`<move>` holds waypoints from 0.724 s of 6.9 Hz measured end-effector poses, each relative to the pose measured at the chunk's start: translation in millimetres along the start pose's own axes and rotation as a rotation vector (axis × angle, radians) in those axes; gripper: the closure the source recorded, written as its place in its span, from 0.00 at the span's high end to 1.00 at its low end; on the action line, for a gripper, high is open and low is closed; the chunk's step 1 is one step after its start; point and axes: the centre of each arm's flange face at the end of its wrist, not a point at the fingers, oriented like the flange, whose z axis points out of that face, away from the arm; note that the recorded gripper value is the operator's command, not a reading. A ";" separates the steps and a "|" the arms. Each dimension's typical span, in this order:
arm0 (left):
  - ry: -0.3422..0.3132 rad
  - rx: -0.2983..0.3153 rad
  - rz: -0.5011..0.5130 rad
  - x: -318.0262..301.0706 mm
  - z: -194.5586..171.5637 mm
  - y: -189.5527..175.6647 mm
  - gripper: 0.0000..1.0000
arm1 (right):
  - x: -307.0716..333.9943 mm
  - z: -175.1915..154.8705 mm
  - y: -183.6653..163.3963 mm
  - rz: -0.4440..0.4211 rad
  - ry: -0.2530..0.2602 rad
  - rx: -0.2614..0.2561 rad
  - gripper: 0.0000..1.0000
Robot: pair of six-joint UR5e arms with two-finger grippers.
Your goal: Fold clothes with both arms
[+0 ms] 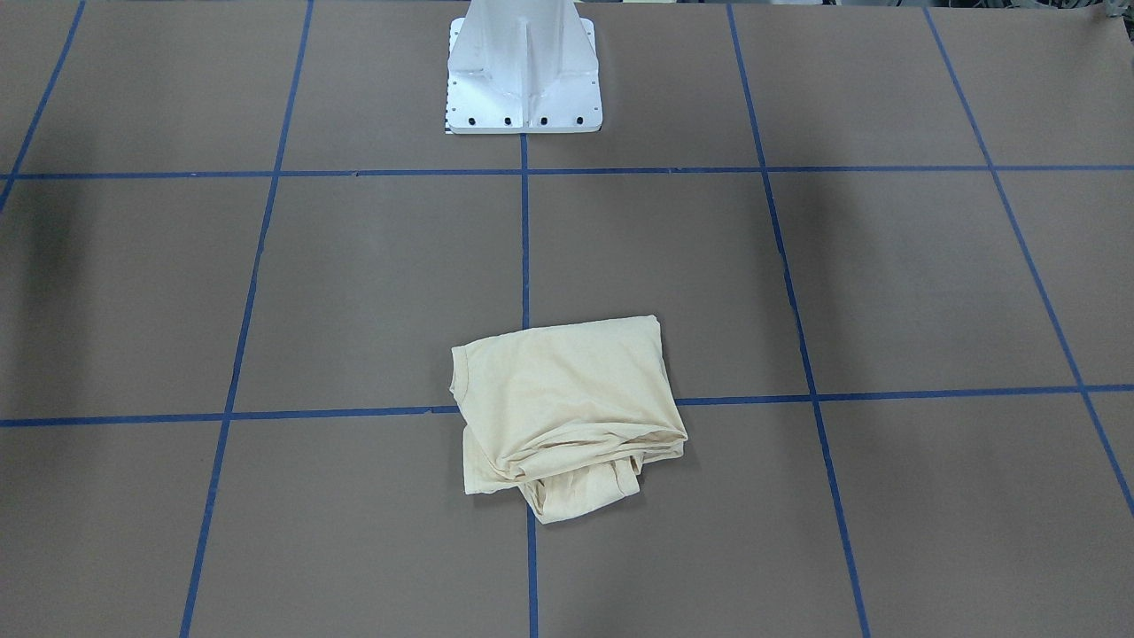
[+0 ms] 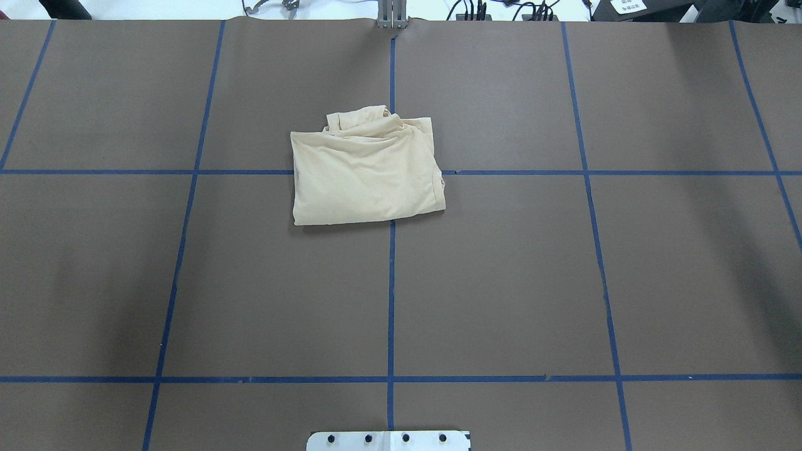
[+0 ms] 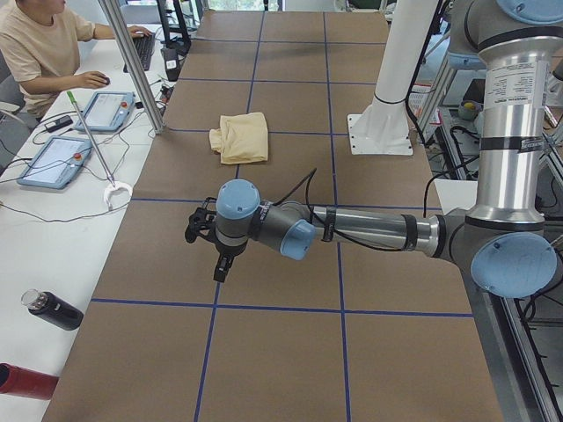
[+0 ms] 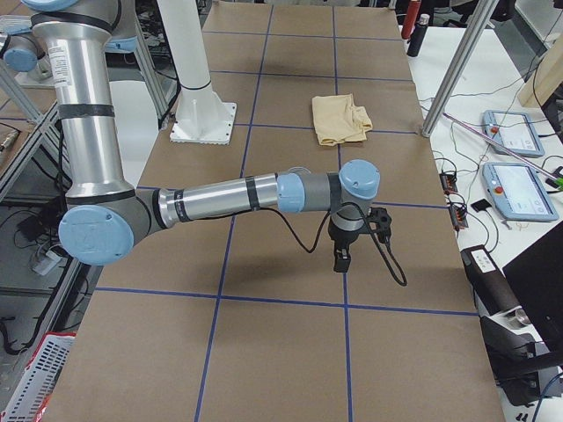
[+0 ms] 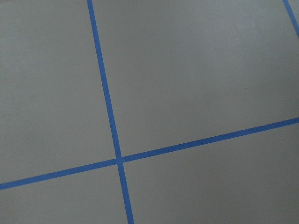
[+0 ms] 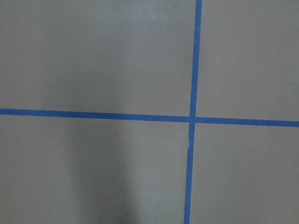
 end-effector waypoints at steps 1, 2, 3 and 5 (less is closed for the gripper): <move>-0.001 0.004 0.003 -1.5 1.8 -2.5 1.00 | 4.1 5.3 4.6 0.006 0.002 -0.009 1.00; -0.002 0.009 0.005 -2.7 2.0 -3.7 1.00 | 6.6 8.2 6.5 0.010 0.003 -0.014 1.00; -0.005 0.014 0.000 -5.9 0.0 -3.2 1.00 | 8.4 10.5 7.3 0.014 0.003 -0.019 1.00; -0.024 0.065 -0.035 -23.9 -27.2 -1.9 1.00 | 10.3 13.0 7.7 0.019 0.002 -0.024 1.00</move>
